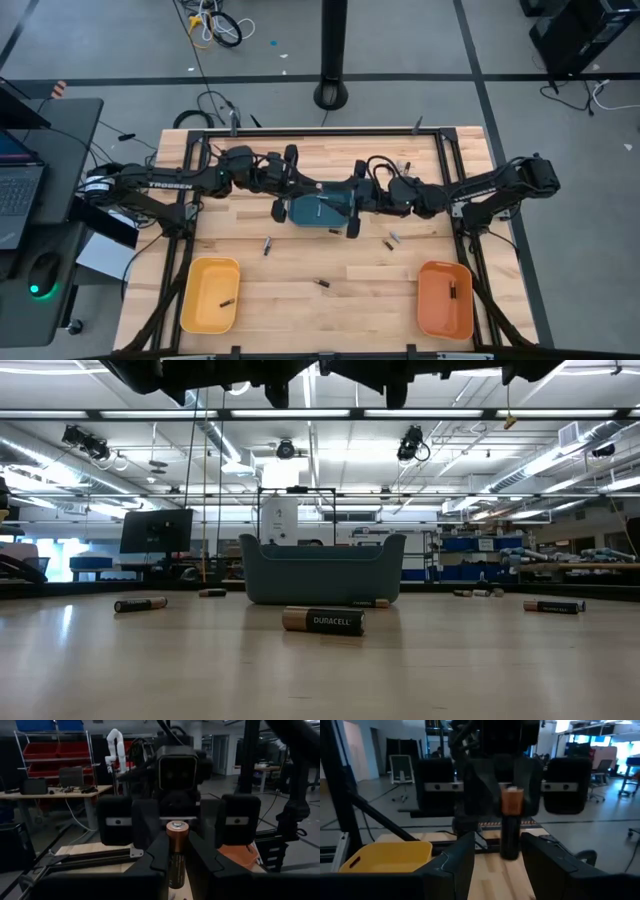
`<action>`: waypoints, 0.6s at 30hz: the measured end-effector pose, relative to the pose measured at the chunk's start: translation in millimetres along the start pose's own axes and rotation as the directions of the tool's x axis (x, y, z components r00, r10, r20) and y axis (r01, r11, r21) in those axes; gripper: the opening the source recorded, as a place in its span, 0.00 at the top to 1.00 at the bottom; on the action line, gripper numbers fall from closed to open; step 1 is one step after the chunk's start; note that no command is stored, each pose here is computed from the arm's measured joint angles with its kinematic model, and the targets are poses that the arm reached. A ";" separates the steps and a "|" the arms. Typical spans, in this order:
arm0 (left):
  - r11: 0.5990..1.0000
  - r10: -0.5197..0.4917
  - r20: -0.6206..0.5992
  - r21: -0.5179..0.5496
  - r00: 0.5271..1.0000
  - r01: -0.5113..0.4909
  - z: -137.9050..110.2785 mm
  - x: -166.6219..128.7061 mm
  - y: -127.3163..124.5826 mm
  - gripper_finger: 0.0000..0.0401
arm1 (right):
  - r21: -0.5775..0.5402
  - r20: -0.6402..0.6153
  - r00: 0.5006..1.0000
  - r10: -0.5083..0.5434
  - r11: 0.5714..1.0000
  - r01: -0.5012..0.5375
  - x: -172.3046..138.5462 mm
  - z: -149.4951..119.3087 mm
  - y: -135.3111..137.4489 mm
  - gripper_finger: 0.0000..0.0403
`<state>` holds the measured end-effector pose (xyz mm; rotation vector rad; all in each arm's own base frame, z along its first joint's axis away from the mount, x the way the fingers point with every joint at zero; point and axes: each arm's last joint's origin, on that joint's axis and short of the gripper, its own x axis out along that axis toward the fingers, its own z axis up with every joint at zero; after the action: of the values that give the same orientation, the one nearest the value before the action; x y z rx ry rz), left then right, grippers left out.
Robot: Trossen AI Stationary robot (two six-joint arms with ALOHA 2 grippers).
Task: Sort batteries
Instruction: Put the large black battery into the orange bin
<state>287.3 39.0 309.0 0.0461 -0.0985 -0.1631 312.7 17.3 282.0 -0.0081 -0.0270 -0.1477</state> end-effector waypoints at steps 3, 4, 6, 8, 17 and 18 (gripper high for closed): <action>1.000 0.006 0.006 0.003 1.000 -0.006 0.7 -0.1 0.2 0.89 | 0.011 -0.006 1.000 0.017 1.000 -0.017 -0.3 -0.7 1.8 0.57; 1.000 0.006 0.004 0.002 1.000 -0.006 0.5 -0.1 0.0 0.89 | 0.011 -0.003 1.000 0.020 1.000 -0.020 -0.4 -0.5 2.5 0.57; 1.000 0.001 0.004 0.001 1.000 -0.001 0.6 0.3 -1.2 0.89 | 0.011 0.000 1.000 0.021 1.000 -0.021 -0.5 -0.2 3.0 0.57; 1.000 -0.001 0.011 0.004 1.000 0.001 1.2 0.5 -1.9 0.89 | 0.011 -0.001 1.000 0.023 1.000 -0.023 -0.5 -0.3 2.9 0.57; 1.000 -0.020 0.025 0.006 0.999 0.020 -4.5 8.3 -6.1 0.89 | 0.018 0.001 0.999 0.046 0.999 -0.046 1.3 -0.8 -1.7 0.62; 1.000 -0.024 0.026 0.006 0.999 0.024 -6.5 10.2 -6.4 0.89 | 0.017 -0.001 0.999 0.049 0.999 -0.049 1.4 -1.2 -2.0 0.62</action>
<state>296.9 31.2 303.1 0.0512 -0.1241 -0.1874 313.8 15.1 280.8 0.0087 -0.0268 -0.0987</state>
